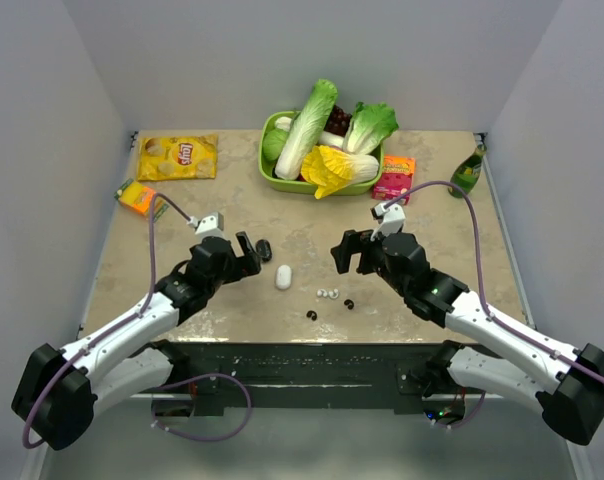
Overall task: Insert the wireless bluetooth earbuds into the charging case
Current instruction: Pick up the charging case at the center of the board.
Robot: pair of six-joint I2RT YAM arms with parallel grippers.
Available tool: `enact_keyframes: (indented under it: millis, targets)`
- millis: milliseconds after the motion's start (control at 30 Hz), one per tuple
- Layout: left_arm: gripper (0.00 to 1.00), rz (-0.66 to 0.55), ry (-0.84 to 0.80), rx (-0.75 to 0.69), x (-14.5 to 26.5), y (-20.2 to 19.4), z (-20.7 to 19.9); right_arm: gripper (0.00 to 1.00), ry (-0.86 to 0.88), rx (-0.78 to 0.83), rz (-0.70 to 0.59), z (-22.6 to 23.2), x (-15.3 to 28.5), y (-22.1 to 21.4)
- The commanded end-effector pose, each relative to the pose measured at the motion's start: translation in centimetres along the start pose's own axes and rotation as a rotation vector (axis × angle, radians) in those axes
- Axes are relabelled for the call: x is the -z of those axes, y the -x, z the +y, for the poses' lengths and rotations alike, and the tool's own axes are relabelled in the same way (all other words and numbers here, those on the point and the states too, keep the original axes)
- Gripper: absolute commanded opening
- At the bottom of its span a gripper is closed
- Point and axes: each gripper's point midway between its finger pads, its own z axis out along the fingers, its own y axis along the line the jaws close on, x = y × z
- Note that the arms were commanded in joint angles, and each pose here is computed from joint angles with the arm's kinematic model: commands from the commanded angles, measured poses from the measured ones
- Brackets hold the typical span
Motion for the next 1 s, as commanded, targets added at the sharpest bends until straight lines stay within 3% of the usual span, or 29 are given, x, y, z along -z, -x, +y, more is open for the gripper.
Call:
enact_keyframes:
  millis: [0, 167, 300, 367, 500, 533, 600, 633, 667, 800, 967]
  targets:
    - [0.95, -0.015, 0.049, 0.005, -0.3, -0.3, 1.2, 0.96, 0.053, 0.000, -0.039, 1.0, 0.1, 1.1]
    - [0.78, 0.002, 0.075, 0.008, -0.9, -1.2, 1.8, 0.93, 0.055, 0.004, -0.028, 1.1, 0.1, 0.9]
    - [0.82, 0.020, 0.113, 0.002, -1.6, -1.9, 2.5, 0.93, 0.062, 0.006, -0.017, 1.2, 0.0, 0.6]
    - [0.78, 0.041, 0.107, -0.025, -2.2, -2.1, 2.2, 0.93, 0.070, 0.006, -0.014, 1.3, 0.0, 0.5]
    - [0.45, 0.104, 0.050, -0.064, -2.9, -3.5, 1.2, 0.93, 0.071, 0.003, -0.012, 1.2, 0.1, 0.2]
    - [0.28, 0.102, 0.032, -0.065, -3.1, -3.5, 0.9, 0.93, 0.070, 0.003, -0.010, 1.2, 0.1, 0.1]
    - [0.22, 0.119, 0.023, -0.061, -3.2, -4.3, 1.0, 0.93, 0.070, 0.005, -0.009, 1.1, 0.2, 0.1]
    - [0.11, 0.122, 0.025, -0.057, -3.2, -4.5, 1.2, 0.93, 0.071, 0.004, -0.007, 1.1, 0.2, 0.1]
    - [0.06, 0.127, 0.024, -0.055, -3.2, -4.7, 1.3, 0.93, 0.070, 0.005, -0.009, 1.1, 0.3, 0.1]
    - [0.00, 0.102, 0.057, -0.047, -3.3, -4.5, 2.0, 0.92, 0.079, 0.003, -0.008, 1.3, 0.2, 0.2]
    - [0.09, 0.064, 0.120, -0.068, -4.8, -2.6, 1.7, 0.92, 0.098, -0.004, 0.000, 1.8, 0.1, 0.1]
